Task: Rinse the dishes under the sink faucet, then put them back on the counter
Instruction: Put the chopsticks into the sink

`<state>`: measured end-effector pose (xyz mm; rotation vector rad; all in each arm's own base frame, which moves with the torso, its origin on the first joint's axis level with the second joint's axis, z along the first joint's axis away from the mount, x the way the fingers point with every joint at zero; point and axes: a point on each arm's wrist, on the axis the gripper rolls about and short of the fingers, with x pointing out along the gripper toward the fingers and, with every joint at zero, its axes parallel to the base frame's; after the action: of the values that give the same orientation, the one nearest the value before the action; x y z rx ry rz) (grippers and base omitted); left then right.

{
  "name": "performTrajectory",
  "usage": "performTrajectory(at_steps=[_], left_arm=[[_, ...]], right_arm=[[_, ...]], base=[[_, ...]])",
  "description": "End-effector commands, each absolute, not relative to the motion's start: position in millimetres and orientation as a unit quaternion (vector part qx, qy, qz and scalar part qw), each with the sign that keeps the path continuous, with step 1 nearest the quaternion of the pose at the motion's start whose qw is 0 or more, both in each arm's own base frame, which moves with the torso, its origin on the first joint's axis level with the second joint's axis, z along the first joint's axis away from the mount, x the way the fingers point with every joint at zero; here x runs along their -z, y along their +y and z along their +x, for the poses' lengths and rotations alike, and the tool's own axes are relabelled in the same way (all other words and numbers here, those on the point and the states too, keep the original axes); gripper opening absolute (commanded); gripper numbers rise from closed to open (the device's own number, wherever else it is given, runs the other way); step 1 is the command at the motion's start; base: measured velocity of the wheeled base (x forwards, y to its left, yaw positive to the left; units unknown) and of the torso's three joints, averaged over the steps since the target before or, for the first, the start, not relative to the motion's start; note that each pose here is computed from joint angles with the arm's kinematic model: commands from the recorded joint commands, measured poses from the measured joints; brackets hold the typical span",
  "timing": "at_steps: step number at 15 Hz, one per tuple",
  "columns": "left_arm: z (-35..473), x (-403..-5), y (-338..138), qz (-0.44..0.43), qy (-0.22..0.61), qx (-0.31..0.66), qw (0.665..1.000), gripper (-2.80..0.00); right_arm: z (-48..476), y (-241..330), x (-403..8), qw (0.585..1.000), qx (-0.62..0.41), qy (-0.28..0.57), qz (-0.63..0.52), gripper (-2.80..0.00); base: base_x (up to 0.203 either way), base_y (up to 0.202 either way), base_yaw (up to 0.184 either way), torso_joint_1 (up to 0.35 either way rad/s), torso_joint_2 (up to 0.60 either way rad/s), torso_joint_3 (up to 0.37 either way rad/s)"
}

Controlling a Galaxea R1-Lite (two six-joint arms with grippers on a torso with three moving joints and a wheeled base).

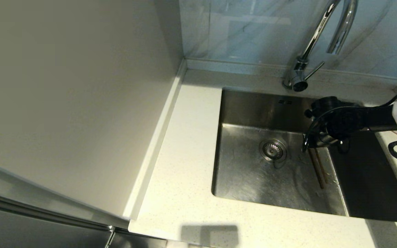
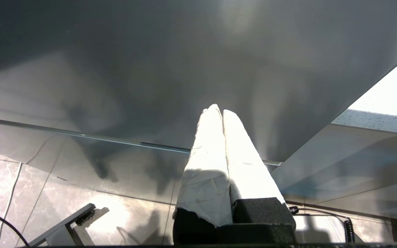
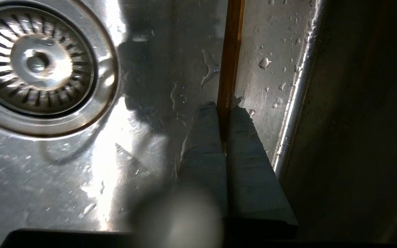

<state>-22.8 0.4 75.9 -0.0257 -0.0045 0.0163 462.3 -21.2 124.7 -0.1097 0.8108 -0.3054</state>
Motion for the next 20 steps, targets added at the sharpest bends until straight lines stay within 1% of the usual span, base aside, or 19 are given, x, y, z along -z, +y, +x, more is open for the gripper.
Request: performTrajectory(at_steps=[1, 6, 12, 18, 19, 20], left_arm=[[-23.0, -75.9, 0.4, -0.013, -0.004, -0.008, 1.000, -2.80], [-23.0, -75.9, 0.4, -0.013, -0.004, -0.008, 1.000, -2.80], [-23.0, -75.9, 0.4, -0.013, -0.004, -0.008, 1.000, -2.80], [-23.0, -75.9, 0.4, -0.013, -0.004, -0.008, 1.000, -2.80], [-23.0, -75.9, 0.4, -0.013, -0.004, -0.008, 1.000, -2.80], [-23.0, -75.9, 0.4, -0.013, -0.004, -0.008, 1.000, -2.80]], right_arm=[[471.7, -22.1, -101.8, 0.897, 0.154, 0.410, -0.059, -2.80], [485.0, -22.8, -77.0, 0.897, 0.160, 0.406, -0.064, -2.80], [505.0, -26.5, -66.7, 0.902, 0.172, 0.389, -0.081, -2.80], [508.7, -40.2, -58.7, 0.899, 0.179, 0.385, -0.105, -2.80], [508.7, -40.2, -58.7, 0.899, 0.179, 0.385, -0.105, 0.00], [508.9, -41.0, -60.7, 0.901, 0.181, 0.381, -0.104, 0.00]], base=[[0.000, 0.000, 0.000, 0.000, 0.00, 0.000], [0.000, 0.000, 0.000, 0.000, 0.00, 0.000], [0.000, 0.000, 0.000, 0.000, 0.00, 0.000], [0.000, 0.000, 0.000, 0.000, 0.00, 0.000], [0.000, 0.000, 0.000, 0.000, 0.00, 0.000], [0.000, 0.000, 0.000, 0.000, 0.00, 0.000]])
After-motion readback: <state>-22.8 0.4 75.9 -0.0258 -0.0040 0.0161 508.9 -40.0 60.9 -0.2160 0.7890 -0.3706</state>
